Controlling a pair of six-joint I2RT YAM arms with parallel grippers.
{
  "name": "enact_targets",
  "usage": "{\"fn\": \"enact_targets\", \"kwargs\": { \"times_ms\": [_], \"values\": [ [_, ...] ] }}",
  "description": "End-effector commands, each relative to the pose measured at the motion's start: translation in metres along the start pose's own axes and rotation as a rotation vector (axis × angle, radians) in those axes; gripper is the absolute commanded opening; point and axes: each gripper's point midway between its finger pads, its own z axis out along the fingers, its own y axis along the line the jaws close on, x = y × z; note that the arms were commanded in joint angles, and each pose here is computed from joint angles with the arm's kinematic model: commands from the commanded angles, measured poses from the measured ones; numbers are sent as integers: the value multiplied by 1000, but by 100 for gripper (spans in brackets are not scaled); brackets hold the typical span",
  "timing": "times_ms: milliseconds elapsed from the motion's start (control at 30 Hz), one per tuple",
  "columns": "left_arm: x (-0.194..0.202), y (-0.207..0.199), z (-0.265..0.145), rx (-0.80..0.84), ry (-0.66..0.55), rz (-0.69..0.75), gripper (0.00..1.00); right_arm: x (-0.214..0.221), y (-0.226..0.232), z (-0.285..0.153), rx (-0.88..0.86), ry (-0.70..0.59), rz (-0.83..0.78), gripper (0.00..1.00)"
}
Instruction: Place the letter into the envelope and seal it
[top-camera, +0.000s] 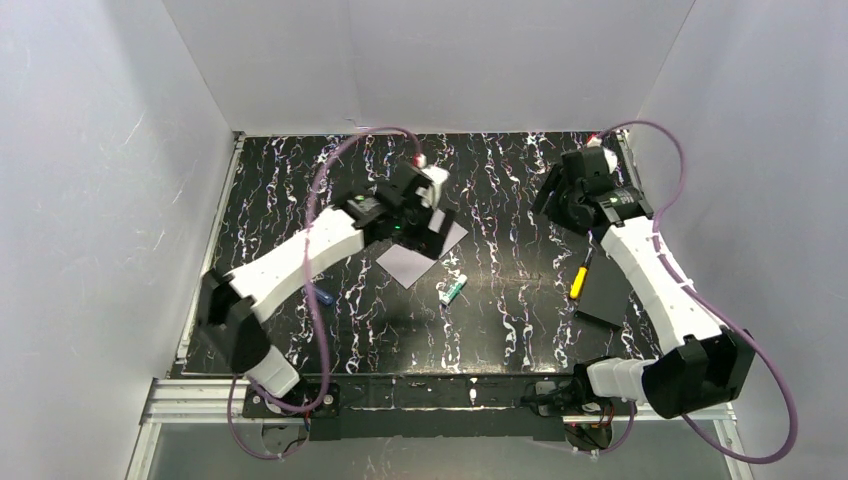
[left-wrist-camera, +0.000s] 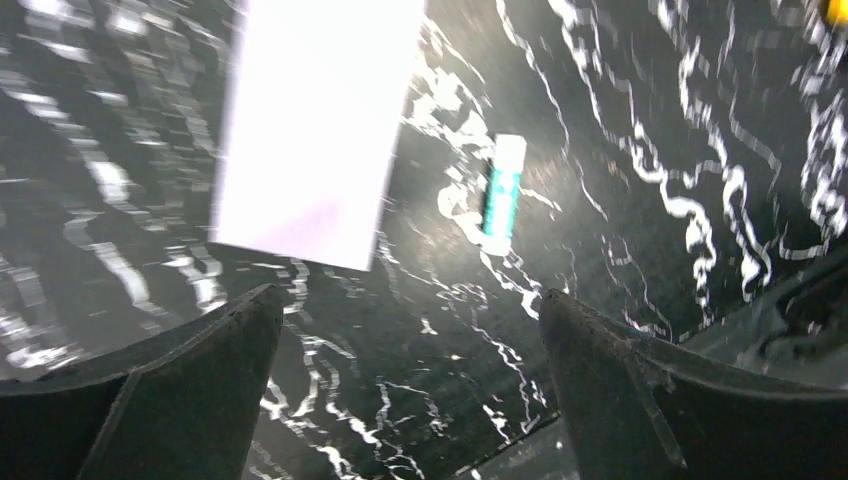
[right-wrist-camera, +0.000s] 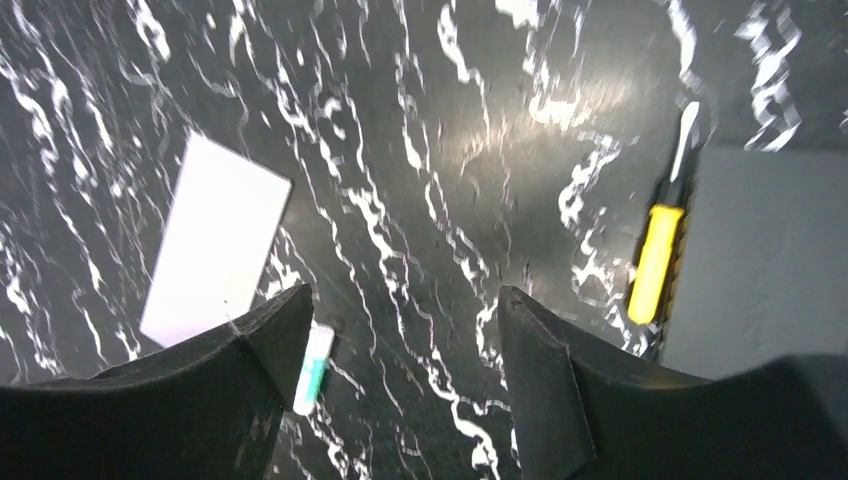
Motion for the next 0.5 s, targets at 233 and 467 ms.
{"fn": "enact_targets", "kwargs": {
  "times_ms": [233, 467],
  "values": [
    [-44, 137, -262, -706, -643, -95, 98, -138, -32, -136, 188, -573, -51, 99],
    [7, 155, -339, -759, -772, -199, 98, -157, -38, -170, 229, -641, -50, 99]
  ]
}}
